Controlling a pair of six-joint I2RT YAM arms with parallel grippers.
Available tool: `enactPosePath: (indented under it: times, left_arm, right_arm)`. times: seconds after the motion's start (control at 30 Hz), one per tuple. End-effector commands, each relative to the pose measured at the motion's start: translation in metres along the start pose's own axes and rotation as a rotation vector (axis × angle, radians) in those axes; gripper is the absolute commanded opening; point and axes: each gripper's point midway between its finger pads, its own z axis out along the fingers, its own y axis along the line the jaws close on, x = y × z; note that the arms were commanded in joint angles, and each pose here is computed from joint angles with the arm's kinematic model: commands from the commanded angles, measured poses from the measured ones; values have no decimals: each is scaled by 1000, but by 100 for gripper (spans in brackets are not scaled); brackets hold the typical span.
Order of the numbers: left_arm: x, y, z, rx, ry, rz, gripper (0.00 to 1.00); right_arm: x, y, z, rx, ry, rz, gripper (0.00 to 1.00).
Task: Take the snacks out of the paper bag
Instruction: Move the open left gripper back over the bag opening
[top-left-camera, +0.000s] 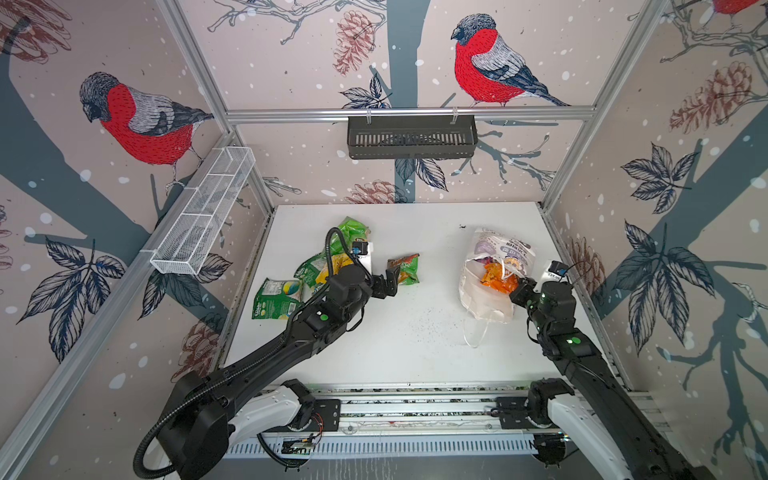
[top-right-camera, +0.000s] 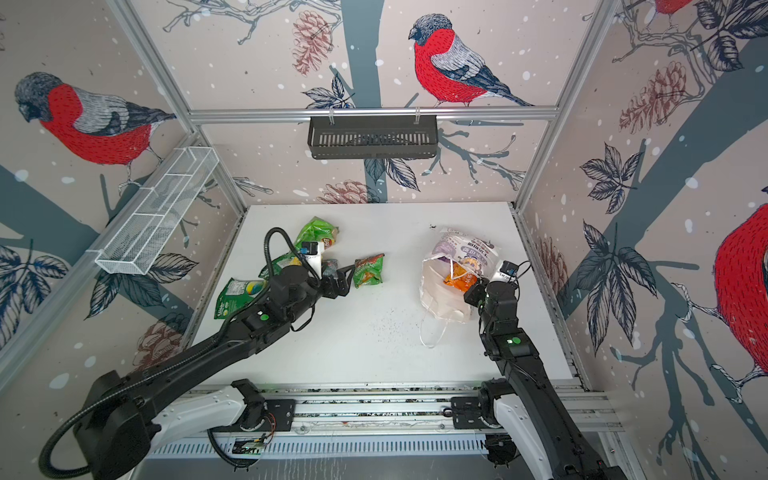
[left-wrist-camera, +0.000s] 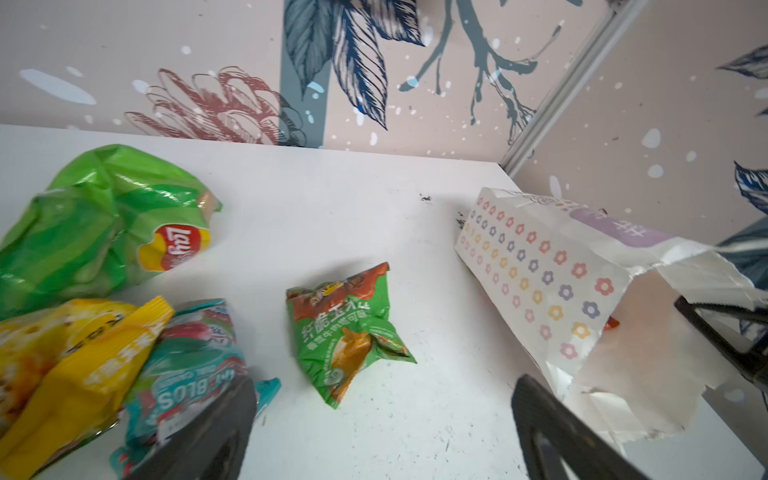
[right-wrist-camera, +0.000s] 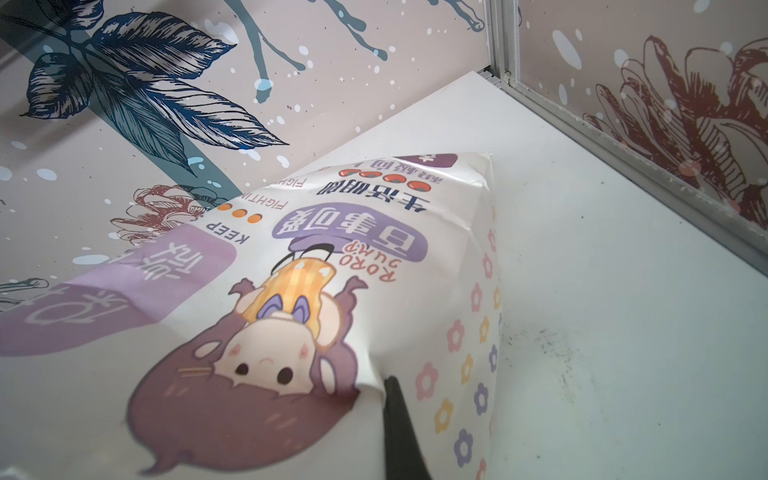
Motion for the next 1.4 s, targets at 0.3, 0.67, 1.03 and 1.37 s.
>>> enactPosePath:
  times: [0.3,0.67,1.03,1.37]
  left_arm:
    - [-3,-61,25,132,-12,153,95]
    - [13,-94,51,186,-24,259,89]
    - [27,-153,56,364,-18,257,86]
    - [38,-181,51,457,-7,262,86]
  right_arm:
    - [-17,22,4,-83,-17,-60,0]
    - [-10,29,10,-128,3,-5,0]
    - [-6,30,17,-132,15,19,0]
    - [-9,38,21,-163,23,36,0]
